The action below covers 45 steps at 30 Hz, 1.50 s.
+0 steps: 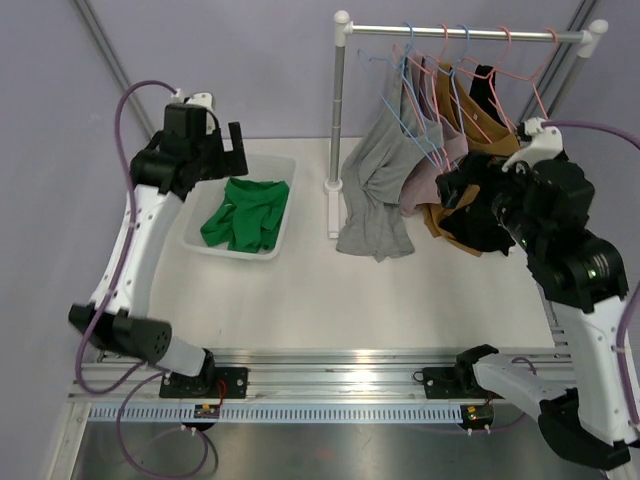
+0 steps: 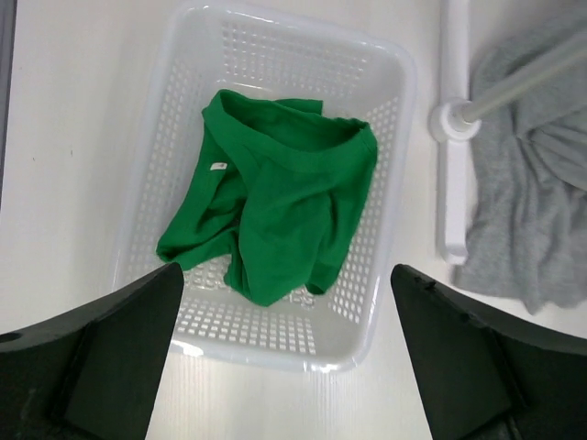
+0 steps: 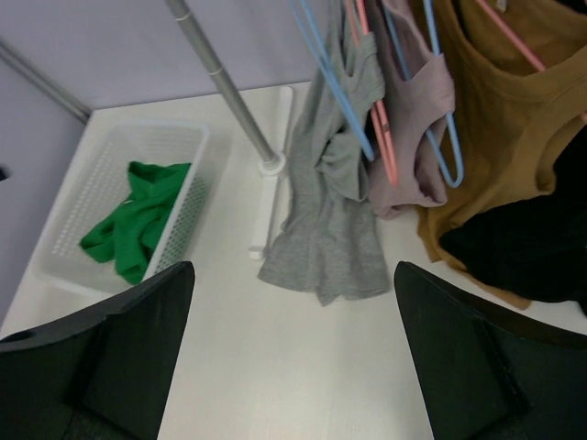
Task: Remove the tank top from the hanger
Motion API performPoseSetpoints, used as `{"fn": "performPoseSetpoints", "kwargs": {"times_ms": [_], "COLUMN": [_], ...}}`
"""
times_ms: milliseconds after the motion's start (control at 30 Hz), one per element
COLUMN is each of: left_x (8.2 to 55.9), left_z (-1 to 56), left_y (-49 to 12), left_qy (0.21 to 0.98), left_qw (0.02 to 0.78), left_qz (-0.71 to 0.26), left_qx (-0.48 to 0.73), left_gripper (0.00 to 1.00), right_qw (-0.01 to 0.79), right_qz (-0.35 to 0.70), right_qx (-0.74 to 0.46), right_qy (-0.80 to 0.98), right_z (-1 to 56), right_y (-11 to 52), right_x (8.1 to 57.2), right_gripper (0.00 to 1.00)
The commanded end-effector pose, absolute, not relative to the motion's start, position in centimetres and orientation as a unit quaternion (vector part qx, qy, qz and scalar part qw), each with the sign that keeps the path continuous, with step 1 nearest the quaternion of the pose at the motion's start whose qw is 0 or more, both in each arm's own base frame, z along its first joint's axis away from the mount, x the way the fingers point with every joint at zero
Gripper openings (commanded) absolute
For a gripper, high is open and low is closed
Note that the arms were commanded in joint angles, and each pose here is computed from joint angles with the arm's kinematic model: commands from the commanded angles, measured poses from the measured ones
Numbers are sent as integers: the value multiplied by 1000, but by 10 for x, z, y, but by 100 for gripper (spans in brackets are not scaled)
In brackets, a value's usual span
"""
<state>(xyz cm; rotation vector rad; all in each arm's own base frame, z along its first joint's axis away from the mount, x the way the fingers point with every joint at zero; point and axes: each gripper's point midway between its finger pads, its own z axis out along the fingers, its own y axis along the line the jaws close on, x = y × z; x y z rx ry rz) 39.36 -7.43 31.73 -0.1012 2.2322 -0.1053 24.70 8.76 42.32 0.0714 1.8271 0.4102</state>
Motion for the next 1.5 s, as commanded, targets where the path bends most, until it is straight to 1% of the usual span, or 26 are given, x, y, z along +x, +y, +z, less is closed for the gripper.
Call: {"fn": "performPoseSetpoints", "kwargs": {"times_ms": [0, 33, 67, 100, 133, 167, 200, 233, 267, 300, 433, 467, 567, 667, 767, 833, 867, 1067, 1133, 1167, 1367, 1400, 1467], "left_x": [322, 298, 290, 281, 273, 260, 254, 250, 244, 242, 241, 242, 243, 244, 243, 242, 242, 243, 243, 243, 243, 243, 243], "left_z": [372, 365, 365, 358, 340, 346, 344, 322, 331, 325, 288, 275, 262, 259, 259, 260, 260, 255, 255, 254, 253, 254, 254], "left_y": [-78, -73, -72, -70, -68, -70, -71, -74, -76, -78, -80, -82, -85, -85, -85, -85, -85, -87, -87, -87, -86, -86, -86], "left_qy": [858, 854, 848, 847, 853, 837, 831, 839, 818, 816, 826, 833, 844, 846, 844, 843, 843, 847, 848, 848, 848, 848, 848], "left_qw": [504, 511, 520, 521, 512, 534, 543, 529, 557, 559, 542, 533, 514, 511, 514, 516, 516, 508, 507, 507, 506, 507, 507], "left_qz": [-92, -95, -100, -101, -100, -117, -124, -129, -143, -148, -150, -149, -151, -149, -150, -151, -152, -153, -153, -154, -151, -151, -150], "left_qx": [-28, -28, -27, -24, -24, -17, -9, 0, 6, 13, 20, 21, 27, 28, 30, 31, 30, 33, 33, 33, 33, 33, 33], "left_gripper": [99, 99, 99, 99, 99, 99, 99, 99, 99, 99, 99, 99, 99, 99, 99, 99, 99, 99, 99, 99, 99, 99, 99], "right_qw": [590, 593, 585, 593, 601, 600, 601, 604, 605, 609, 614, 614, 609, 605, 604, 590, 593, 576, 573, 572, 561, 561, 563], "right_qz": [68, 52, 40, 35, 46, 42, 45, 65, 64, 85, 82, 82, 82, 73, 67, 71, 71, 85, 85, 84, 94, 97, 99], "right_qx": [43, 48, 42, 37, 26, 31, 35, 27, 38, 27, 10, 8, -4, -9, -16, -24, -27, -42, -44, -46, -54, -57, -58], "right_qy": [803, 802, 809, 804, 798, 798, 797, 794, 792, 788, 785, 785, 789, 793, 794, 804, 801, 812, 814, 814, 820, 820, 819], "right_z": [425, 428, 421, 428, 434, 434, 436, 440, 441, 446, 452, 452, 450, 446, 442, 430, 435, 418, 413, 411, 399, 398, 400], "right_y": [66, 62, 66, 65, 71, 67, 65, 69, 59, 64, 66, 68, 73, 73, 74, 77, 78, 87, 89, 89, 96, 97, 98], "right_x": [288, 298, 314, 321, 331, 347, 356, 365, 381, 389, 418, 429, 447, 461, 472, 481, 482, 494, 499, 502, 510, 511, 510], "right_gripper": [97, 96, 95, 92, 91, 85, 82, 77, 70, 67, 62, 59, 50, 48, 45, 45, 45, 44, 40, 36, 30, 26, 21]}}
